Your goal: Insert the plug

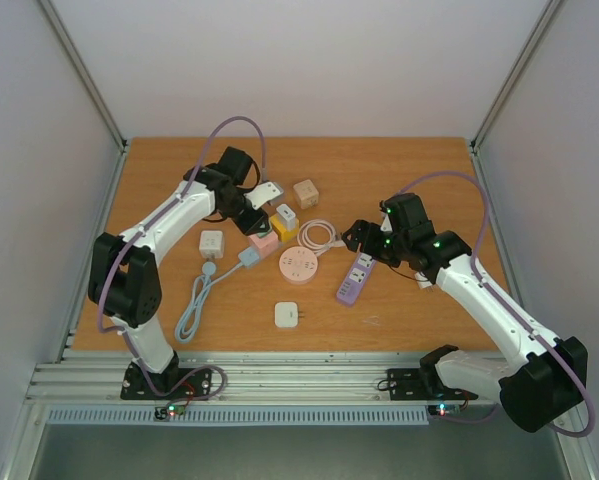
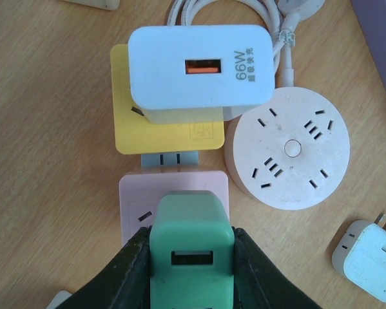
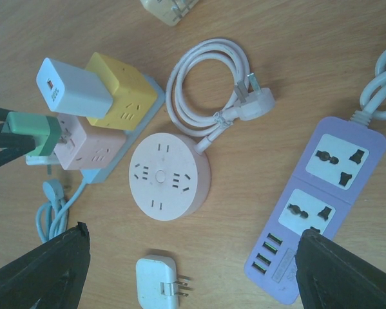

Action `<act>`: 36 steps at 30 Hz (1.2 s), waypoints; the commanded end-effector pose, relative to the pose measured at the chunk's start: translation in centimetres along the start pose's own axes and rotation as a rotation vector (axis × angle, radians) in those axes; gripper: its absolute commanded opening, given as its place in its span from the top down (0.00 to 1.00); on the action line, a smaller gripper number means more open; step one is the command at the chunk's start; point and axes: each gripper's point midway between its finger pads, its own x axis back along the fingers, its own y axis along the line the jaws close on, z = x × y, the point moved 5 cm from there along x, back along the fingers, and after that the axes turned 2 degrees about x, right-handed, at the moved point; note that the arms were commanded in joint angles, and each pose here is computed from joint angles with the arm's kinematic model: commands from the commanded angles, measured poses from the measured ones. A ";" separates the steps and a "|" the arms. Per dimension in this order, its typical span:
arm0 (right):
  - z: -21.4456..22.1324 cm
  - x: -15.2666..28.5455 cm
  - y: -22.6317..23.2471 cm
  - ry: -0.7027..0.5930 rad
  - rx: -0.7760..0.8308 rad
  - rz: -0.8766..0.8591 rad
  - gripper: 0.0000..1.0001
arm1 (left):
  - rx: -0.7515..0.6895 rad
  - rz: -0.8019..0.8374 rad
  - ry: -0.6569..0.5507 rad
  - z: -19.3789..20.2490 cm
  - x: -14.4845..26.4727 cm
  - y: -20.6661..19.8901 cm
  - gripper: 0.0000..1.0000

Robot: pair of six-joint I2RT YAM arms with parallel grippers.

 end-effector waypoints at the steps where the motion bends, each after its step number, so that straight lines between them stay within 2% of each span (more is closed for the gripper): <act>1: -0.3 -0.1 -0.1 -0.011 -0.006 0.000 0.13 | 0.019 -0.072 0.080 1.6 -1.5 1.3 1.00; 5: -0.4 0.0 -0.1 -0.012 -0.004 0.001 0.13 | 0.013 -0.100 0.101 2.1 -0.9 1.4 1.00; 13: -0.3 -0.3 -0.1 -0.004 -0.009 0.000 0.13 | 0.018 -0.028 0.082 1.4 -0.6 0.5 1.00; 20: -0.2 -0.4 -0.3 0.000 -0.007 0.010 0.13 | 0.044 0.004 0.135 2.3 -0.5 0.0 1.00; 24: -0.2 -0.6 -0.4 0.002 -0.008 0.015 0.13 | 0.041 -0.002 0.109 2.2 -0.4 -0.1 0.99; 36: -0.1 -0.8 -0.7 0.007 -0.015 0.027 0.13 | 0.068 0.012 0.179 4.3 -3.7 0.3 1.00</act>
